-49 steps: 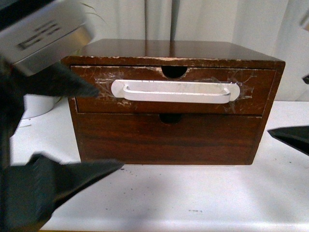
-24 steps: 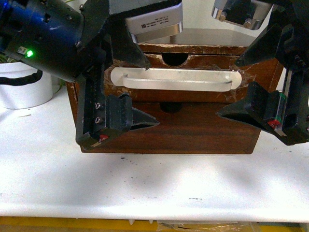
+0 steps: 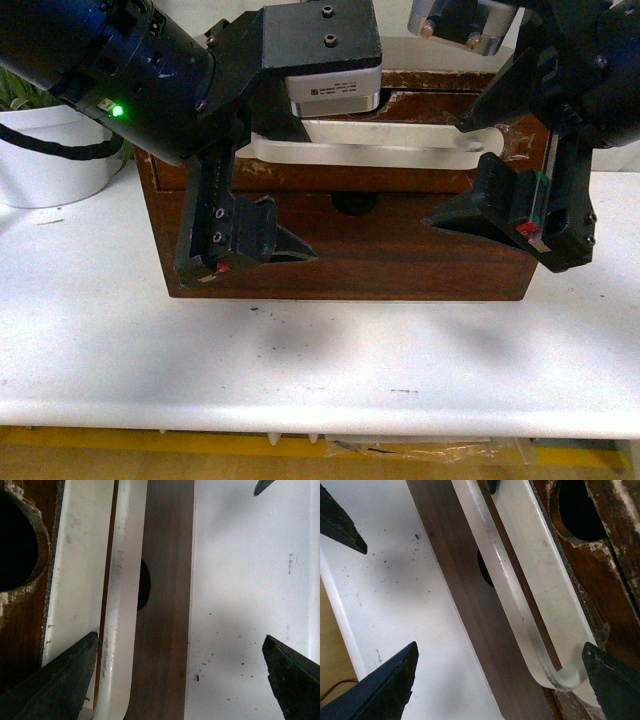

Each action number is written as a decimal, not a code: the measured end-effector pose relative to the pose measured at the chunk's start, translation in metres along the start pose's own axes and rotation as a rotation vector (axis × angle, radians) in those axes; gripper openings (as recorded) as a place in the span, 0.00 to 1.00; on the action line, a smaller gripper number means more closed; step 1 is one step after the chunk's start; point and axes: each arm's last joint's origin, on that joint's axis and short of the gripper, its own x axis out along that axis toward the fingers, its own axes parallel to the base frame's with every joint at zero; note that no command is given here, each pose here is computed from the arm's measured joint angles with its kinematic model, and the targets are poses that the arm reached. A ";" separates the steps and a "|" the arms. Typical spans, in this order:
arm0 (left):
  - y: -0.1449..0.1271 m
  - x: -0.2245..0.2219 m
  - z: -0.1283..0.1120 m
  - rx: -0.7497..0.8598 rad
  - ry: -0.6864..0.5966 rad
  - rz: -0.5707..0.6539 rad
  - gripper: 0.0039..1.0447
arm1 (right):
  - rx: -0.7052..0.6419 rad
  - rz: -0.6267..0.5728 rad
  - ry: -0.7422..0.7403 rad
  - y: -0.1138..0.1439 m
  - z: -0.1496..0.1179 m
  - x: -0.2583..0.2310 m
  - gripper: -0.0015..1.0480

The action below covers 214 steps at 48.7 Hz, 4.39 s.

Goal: Open drawer

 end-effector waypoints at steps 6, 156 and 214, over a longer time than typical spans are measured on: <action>0.000 0.000 -0.001 0.002 -0.002 0.000 0.94 | 0.011 0.012 -0.002 -0.004 0.000 0.010 0.91; -0.237 -0.158 -0.069 -1.069 -0.281 1.060 0.04 | 0.827 -0.897 -0.362 0.188 -0.134 -0.144 0.04; -0.238 -0.158 -0.069 -1.065 -0.279 1.060 0.94 | 0.830 -0.898 -0.364 0.188 -0.134 -0.144 0.91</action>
